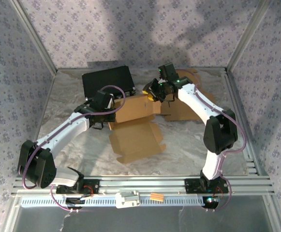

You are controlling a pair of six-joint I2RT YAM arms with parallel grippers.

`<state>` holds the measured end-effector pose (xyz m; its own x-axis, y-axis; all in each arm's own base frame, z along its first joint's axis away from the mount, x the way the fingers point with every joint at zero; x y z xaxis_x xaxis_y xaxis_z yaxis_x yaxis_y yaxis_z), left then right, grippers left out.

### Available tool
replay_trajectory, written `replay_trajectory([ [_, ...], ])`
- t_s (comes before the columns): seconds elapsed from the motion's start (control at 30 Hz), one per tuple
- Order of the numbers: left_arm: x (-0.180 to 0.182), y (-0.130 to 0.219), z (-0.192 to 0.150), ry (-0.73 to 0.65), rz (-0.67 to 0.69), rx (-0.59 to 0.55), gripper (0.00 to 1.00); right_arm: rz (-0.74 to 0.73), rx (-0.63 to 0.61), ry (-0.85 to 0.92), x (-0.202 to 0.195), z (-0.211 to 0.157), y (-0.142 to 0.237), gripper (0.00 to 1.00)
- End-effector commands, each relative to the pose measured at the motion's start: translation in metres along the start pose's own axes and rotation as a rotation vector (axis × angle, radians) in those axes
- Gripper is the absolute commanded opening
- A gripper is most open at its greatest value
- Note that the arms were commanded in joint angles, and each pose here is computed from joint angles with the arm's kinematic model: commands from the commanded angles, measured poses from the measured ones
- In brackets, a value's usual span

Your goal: Fold the paper box

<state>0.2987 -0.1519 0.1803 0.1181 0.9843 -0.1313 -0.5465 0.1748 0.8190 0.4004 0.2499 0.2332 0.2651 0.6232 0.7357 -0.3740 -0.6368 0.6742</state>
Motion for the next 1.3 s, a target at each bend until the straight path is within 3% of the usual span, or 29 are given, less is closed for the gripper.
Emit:
replay_trajectory([
  [0.0, -0.008, 0.009, 0.011, 0.012, -0.046, -0.035, 0.0, 0.054, -0.049, -0.008, 0.005, 0.009, 0.03, 0.47],
  [0.1, -0.008, 0.012, 0.013, 0.025, -0.064, -0.033, 0.0, -0.005, -0.084, 0.044, -0.016, 0.012, 0.051, 0.53],
  [0.27, -0.006, 0.018, 0.022, 0.064, -0.096, -0.043, 0.0, -0.161, -0.087, 0.159, -0.07, -0.007, 0.069, 0.46],
  [0.5, -0.008, 0.02, 0.03, 0.097, -0.138, -0.038, 0.0, -0.209, 0.007, 0.193, -0.116, -0.035, 0.035, 0.52],
  [0.83, -0.01, 0.02, 0.031, 0.1, -0.153, -0.03, 0.0, -0.168, 0.048, 0.269, -0.091, -0.02, 0.0, 0.47],
  [1.03, -0.011, 0.02, 0.03, 0.104, -0.159, -0.029, 0.0, -0.145, 0.054, 0.292, -0.079, -0.023, -0.007, 0.29],
  [1.27, -0.012, 0.018, 0.031, 0.109, -0.168, -0.028, 0.0, -0.101, 0.064, 0.337, -0.053, -0.037, -0.004, 0.23],
])
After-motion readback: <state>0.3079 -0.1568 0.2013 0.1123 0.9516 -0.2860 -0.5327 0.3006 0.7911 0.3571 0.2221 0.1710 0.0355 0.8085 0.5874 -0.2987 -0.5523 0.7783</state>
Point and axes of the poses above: each hand's point on the last joint's axis, 136 mm out from that joint toward the fingers, its own y axis back along the fingers, its own x axis along the line the jaws close on, z = x × y, the point moved 4 cm from there along y, back along the fingers, and after that the axes turned 3 degrees about y, right-handed, at the moved point
